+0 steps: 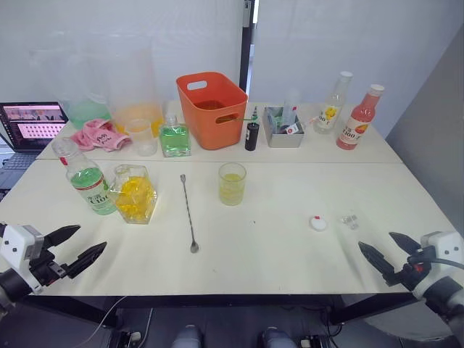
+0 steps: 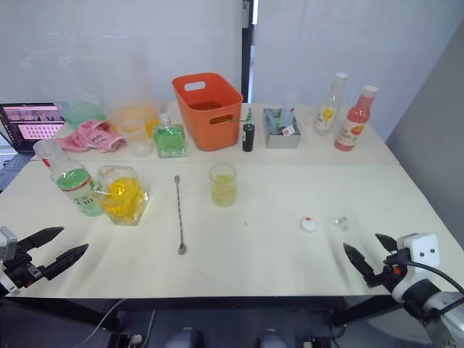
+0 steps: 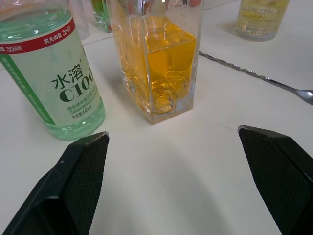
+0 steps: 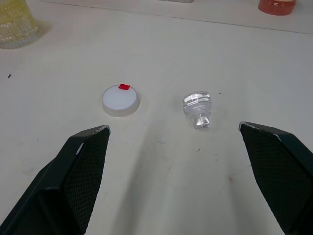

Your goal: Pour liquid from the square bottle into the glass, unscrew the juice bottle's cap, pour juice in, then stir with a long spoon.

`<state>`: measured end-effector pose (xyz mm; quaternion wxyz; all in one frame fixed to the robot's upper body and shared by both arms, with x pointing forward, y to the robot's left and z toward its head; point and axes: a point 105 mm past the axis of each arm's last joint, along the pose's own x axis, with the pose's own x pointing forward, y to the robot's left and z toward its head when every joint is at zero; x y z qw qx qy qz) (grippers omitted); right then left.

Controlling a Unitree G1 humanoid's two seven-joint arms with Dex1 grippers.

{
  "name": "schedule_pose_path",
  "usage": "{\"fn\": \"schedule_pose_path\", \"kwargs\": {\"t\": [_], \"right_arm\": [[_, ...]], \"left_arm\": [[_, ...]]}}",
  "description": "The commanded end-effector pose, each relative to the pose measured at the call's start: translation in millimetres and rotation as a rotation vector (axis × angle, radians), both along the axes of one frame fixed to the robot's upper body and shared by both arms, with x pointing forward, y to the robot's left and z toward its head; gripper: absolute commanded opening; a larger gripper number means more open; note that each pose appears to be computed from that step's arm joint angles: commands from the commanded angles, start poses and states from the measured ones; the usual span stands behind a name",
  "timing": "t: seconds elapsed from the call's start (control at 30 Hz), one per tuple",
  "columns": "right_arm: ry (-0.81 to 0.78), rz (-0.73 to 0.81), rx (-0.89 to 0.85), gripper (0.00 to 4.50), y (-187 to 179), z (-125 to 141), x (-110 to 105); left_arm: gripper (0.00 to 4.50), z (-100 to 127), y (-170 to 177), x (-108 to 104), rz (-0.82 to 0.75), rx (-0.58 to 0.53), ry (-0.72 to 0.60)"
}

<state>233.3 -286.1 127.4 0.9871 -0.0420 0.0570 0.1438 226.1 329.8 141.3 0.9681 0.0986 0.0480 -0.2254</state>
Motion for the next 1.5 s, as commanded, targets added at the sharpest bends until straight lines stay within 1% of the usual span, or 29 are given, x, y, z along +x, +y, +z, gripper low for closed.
{"fn": "schedule_pose_path", "kwargs": {"t": [0.03,0.1,0.23,0.33,0.37,0.47,0.5,0.53,0.6,0.63,0.7,0.77,0.83,0.9,1.0,1.03,1.13,1.23,1.33,1.5], "right_arm": [[-0.073,0.033,-0.017,4.50,11,17,1],[-0.103,0.083,-0.009,4.50,24,27,8],[-0.124,0.180,0.016,4.50,45,39,18],[-0.108,0.399,0.048,4.50,82,53,33],[-0.104,0.449,0.052,4.50,90,57,36],[-0.080,0.586,0.075,4.50,110,65,40],[-0.064,0.642,0.083,4.50,117,68,39],[-0.047,0.694,0.087,4.50,123,70,37],[-0.017,0.772,0.083,4.50,130,72,35],[0.002,0.816,0.081,4.50,134,73,34],[0.028,0.869,0.077,4.50,139,75,32],[0.052,0.910,0.075,4.50,143,75,29],[0.068,0.932,0.066,4.50,146,74,29],[0.071,0.937,0.062,4.50,149,73,29],[0.067,0.938,0.069,4.50,153,74,30],[0.065,0.937,0.070,4.50,154,74,30],[0.052,0.948,0.086,4.50,162,77,26],[0.050,0.946,0.091,4.50,165,78,25],[0.044,0.936,0.099,4.50,165,78,24],[0.027,0.909,0.112,4.50,167,76,26]], "left_arm": [[4.47,10,-3,-5,-0.005,0.013,-0.035],[4.47,7,-9,-7,-0.006,0.008,-0.024],[4.47,8,-29,-8,-0.010,-0.047,-0.021],[4.47,5,-80,-5,0.031,-0.181,-0.026],[4.47,5,-93,-5,0.050,-0.215,-0.028],[4.47,1,-117,-2,0.138,-0.286,-0.003],[4.47,0,-128,-2,0.141,-0.290,0.006],[4.47,-1,-137,-3,0.142,-0.283,0.016],[4.47,-5,-145,-2,0.191,-0.272,0.034],[4.47,-9,-151,1,0.219,-0.246,0.042],[4.47,-11,-158,5,0.255,-0.220,0.041],[4.47,-15,-162,12,0.315,-0.225,0.044],[4.47,-20,-165,20,0.354,-0.219,0.053],[4.47,-32,-177,31,0.340,-0.172,0.076],[4.47,-41,-189,44,0.317,-0.130,0.084],[4.47,-45,-193,47,0.313,-0.140,0.095],[4.47,-63,-200,63,0.340,-0.116,0.160],[4.47,-73,-201,67,0.343,-0.097,0.215],[3.65,-76,-198,65,0.330,-0.087,0.256],[1.98,-71,-186,68,0.316,-0.038,0.261]]}}
